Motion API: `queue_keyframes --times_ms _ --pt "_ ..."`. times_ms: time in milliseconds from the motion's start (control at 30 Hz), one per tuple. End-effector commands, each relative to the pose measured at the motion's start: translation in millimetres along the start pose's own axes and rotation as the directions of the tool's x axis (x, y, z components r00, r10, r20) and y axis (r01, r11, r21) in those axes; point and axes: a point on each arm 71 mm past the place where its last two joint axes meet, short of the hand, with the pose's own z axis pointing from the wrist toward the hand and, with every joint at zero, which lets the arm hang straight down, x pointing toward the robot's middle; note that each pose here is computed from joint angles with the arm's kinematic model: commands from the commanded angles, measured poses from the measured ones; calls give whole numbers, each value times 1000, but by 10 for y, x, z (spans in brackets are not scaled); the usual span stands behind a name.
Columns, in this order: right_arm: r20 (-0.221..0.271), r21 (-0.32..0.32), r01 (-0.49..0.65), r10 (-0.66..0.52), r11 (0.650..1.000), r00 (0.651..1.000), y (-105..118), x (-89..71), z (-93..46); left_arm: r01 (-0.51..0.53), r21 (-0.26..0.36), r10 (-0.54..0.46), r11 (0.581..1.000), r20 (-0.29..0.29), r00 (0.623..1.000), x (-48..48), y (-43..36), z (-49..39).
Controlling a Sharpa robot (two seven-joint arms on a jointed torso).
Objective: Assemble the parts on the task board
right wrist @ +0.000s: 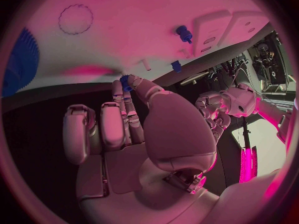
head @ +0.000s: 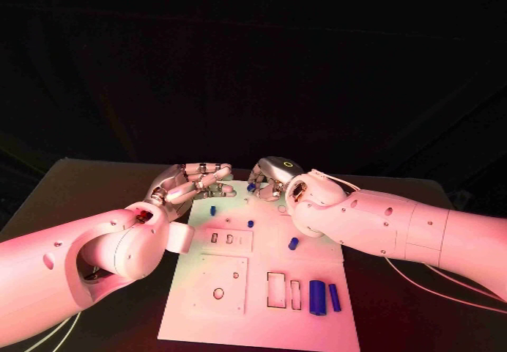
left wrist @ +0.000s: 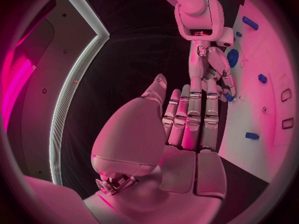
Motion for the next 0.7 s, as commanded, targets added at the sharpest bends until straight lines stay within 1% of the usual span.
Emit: queue_keyframes --times_ms 33,267,467,600,700 --pt "-31 8 11 -11 1000 999 -5 31 7 3 11 -3 1000 -19 1000 25 -17 9" --pt "-40 18 18 -17 1000 999 -17 43 19 -1 12 1 1000 -11 1000 -4 -19 18" --pt "-11 18 11 -11 1000 1000 -26 19 3 -2 13 3 1000 -9 1000 -14 -22 22" --pt "6 14 3 -3 1000 1000 -46 -11 -54 -4 13 4 1000 -7 1000 -23 -24 20" --pt "20 15 -6 6 1000 1000 -98 -59 -144 -5 13 5 1000 -4 1000 -33 -27 16"
